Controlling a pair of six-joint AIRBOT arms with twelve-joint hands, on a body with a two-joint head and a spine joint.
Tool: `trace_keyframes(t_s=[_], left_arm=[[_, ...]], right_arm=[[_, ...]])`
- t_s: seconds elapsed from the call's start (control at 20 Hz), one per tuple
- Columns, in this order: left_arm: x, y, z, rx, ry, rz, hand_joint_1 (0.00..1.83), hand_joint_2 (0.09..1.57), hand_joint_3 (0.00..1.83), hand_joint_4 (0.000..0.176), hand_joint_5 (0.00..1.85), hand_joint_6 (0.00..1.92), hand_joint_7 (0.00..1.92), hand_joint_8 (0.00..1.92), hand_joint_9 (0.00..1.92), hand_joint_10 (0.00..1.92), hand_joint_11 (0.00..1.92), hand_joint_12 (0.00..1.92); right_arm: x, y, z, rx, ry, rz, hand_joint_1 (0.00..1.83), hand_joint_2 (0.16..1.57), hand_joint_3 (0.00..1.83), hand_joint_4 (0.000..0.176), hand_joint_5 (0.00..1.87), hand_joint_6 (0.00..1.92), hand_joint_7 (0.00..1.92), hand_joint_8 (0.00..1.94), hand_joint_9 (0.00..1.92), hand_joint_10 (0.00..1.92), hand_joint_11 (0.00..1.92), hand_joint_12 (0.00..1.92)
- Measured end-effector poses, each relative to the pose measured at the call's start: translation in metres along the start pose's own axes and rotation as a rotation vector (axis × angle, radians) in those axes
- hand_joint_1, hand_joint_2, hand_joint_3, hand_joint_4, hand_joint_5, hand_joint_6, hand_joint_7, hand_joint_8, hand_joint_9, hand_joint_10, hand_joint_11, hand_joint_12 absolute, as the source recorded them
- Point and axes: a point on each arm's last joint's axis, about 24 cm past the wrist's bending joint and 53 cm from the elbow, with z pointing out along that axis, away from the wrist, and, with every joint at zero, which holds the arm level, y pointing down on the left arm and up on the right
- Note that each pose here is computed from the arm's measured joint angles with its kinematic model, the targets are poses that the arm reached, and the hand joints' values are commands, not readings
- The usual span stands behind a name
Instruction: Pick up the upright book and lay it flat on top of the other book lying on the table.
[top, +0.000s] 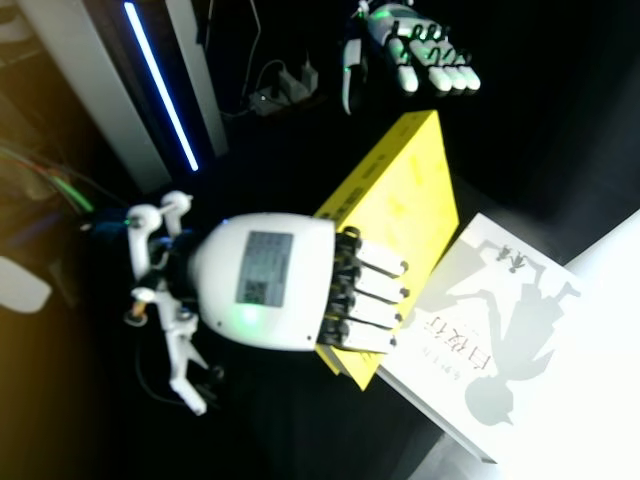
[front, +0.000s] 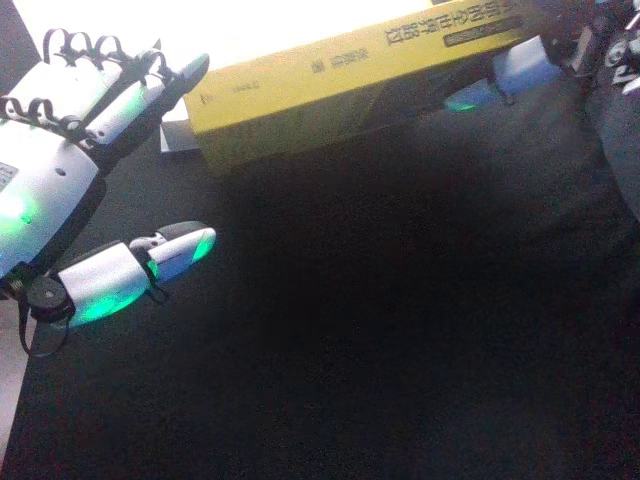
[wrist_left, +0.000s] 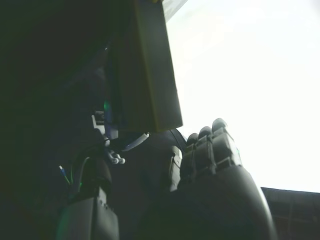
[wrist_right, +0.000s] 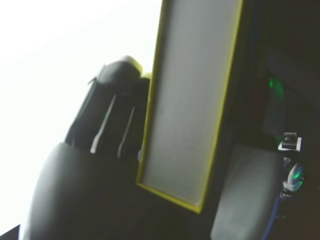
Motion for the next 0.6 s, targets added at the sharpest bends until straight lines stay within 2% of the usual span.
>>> trace_keyframes(t_s=[0.05, 0.1, 0.15, 0.2, 0.25, 0.3, 0.35, 0.4, 0.45, 0.5, 0.55, 0.6], left_arm=[[-0.001, 0.0, 0.0, 0.0, -0.003, 0.0, 0.42, 1.18, 0.0, 0.176, 0.0, 0.0, 0.0, 0.0, 0.0, 0.0, 0.0, 0.0], [-0.001, 0.0, 0.0, 0.0, -0.002, 0.0, 0.4, 1.18, 0.0, 0.176, 0.0, 0.0, 0.0, 0.0, 0.0, 0.0, 0.0, 0.0], [0.0, 0.0, 0.0, 0.001, -0.002, 0.0, 0.39, 1.17, 0.0, 0.176, 0.0, 0.0, 0.0, 0.0, 0.0, 0.0, 0.0, 0.0], [-0.001, 0.0, 0.0, 0.002, -0.002, 0.0, 0.41, 1.18, 0.0, 0.176, 0.0, 0.0, 0.0, 0.0, 0.0, 0.0, 0.0, 0.0], [-0.001, 0.0, 0.0, 0.001, -0.002, 0.0, 0.41, 1.18, 0.0, 0.164, 0.0, 0.0, 0.0, 0.0, 0.0, 0.0, 0.0, 0.0], [0.0, 0.0, 0.0, 0.0, -0.001, 0.0, 0.41, 1.18, 0.0, 0.155, 0.0, 0.0, 0.0, 0.0, 0.0, 0.0, 0.0, 0.0], [0.0, 0.0, 0.0, 0.0, -0.001, 0.0, 0.41, 1.18, 0.0, 0.161, 0.0, 0.0, 0.0, 0.0, 0.0, 0.0, 0.0, 0.0], [0.0, 0.0, 0.0, 0.0, 0.0, 0.0, 0.39, 1.17, 0.0, 0.152, 0.0, 0.0, 0.0, 0.0, 0.0, 0.0, 0.0, 0.0], [0.0, 0.0, 0.0, 0.001, -0.001, 0.0, 0.42, 1.17, 0.0, 0.15, 0.0, 0.0, 0.0, 0.0, 0.0, 0.0, 0.0, 0.0], [0.0, 0.0, 0.0, 0.002, 0.0, 0.0, 0.44, 1.17, 0.0, 0.155, 0.0, 0.0, 0.0, 0.0, 0.0, 0.0, 0.0, 0.0], [0.0, -0.001, 0.0, 0.003, 0.002, 0.0, 0.44, 1.18, 0.0, 0.162, 0.0, 0.0, 0.0, 0.0, 0.0, 0.0, 0.0, 0.0], [0.001, -0.001, 0.0, 0.004, 0.003, 0.001, 0.46, 1.17, 0.0, 0.145, 0.0, 0.0, 0.0, 0.0, 0.0, 0.0, 0.0, 0.0]], right_arm=[[-0.004, 0.001, 0.0, -0.001, -0.006, -0.004, 1.31, 0.77, 1.16, 0.0, 0.79, 1.92, 0.73, 1.83, 0.73, 1.92, 0.76, 1.92], [-0.007, 0.001, 0.0, -0.001, -0.01, -0.006, 1.34, 0.73, 1.22, 0.0, 0.8, 1.92, 0.76, 1.83, 0.75, 1.92, 0.81, 1.92], [-0.012, 0.005, 0.003, -0.009, -0.021, -0.005, 1.49, 0.69, 1.22, 0.0, 0.89, 1.92, 0.78, 1.86, 0.79, 1.92, 0.87, 1.92], [-0.017, 0.01, 0.004, -0.019, -0.033, -0.002, 1.52, 0.69, 1.21, 0.0, 0.91, 1.92, 0.78, 1.88, 0.8, 1.92, 0.89, 1.92], [-0.023, 0.016, 0.006, -0.035, -0.05, 0.001, 1.4, 0.66, 1.32, 0.0, 0.87, 1.92, 0.81, 1.89, 0.83, 1.92, 0.93, 1.92], [-0.027, 0.02, 0.007, -0.048, -0.06, 0.001, 1.34, 0.83, 1.07, 0.0, 0.74, 1.88, 0.67, 1.88, 0.68, 1.92, 0.81, 1.92], [-0.03, 0.023, 0.008, -0.057, -0.067, 0.002, 1.32, 0.89, 0.96, 0.0, 0.69, 1.86, 0.61, 1.89, 0.62, 1.92, 0.76, 1.92], [-0.032, 0.026, 0.009, -0.066, -0.071, -0.001, 1.31, 0.93, 0.9, 0.0, 0.66, 1.85, 0.57, 1.9, 0.6, 1.92, 0.73, 1.92], [-0.033, 0.028, 0.01, -0.069, -0.073, -0.002, 1.32, 0.83, 1.08, 0.0, 0.74, 1.88, 0.65, 1.9, 0.69, 1.92, 0.75, 1.92], [-0.037, 0.03, 0.011, -0.073, -0.082, -0.002, 1.34, 0.75, 1.2, 0.0, 0.79, 1.91, 0.72, 1.87, 0.77, 1.91, 0.85, 1.92], [-0.042, 0.031, 0.011, -0.076, -0.09, -0.006, 1.17, 0.77, 1.21, 0.0, 0.8, 1.92, 0.74, 1.87, 0.89, 1.92, 0.9, 1.92], [-0.049, 0.032, 0.011, -0.077, -0.104, -0.005, 1.13, 0.78, 1.21, 0.024, 0.79, 1.92, 0.73, 1.91, 0.94, 1.92, 0.93, 1.92]])
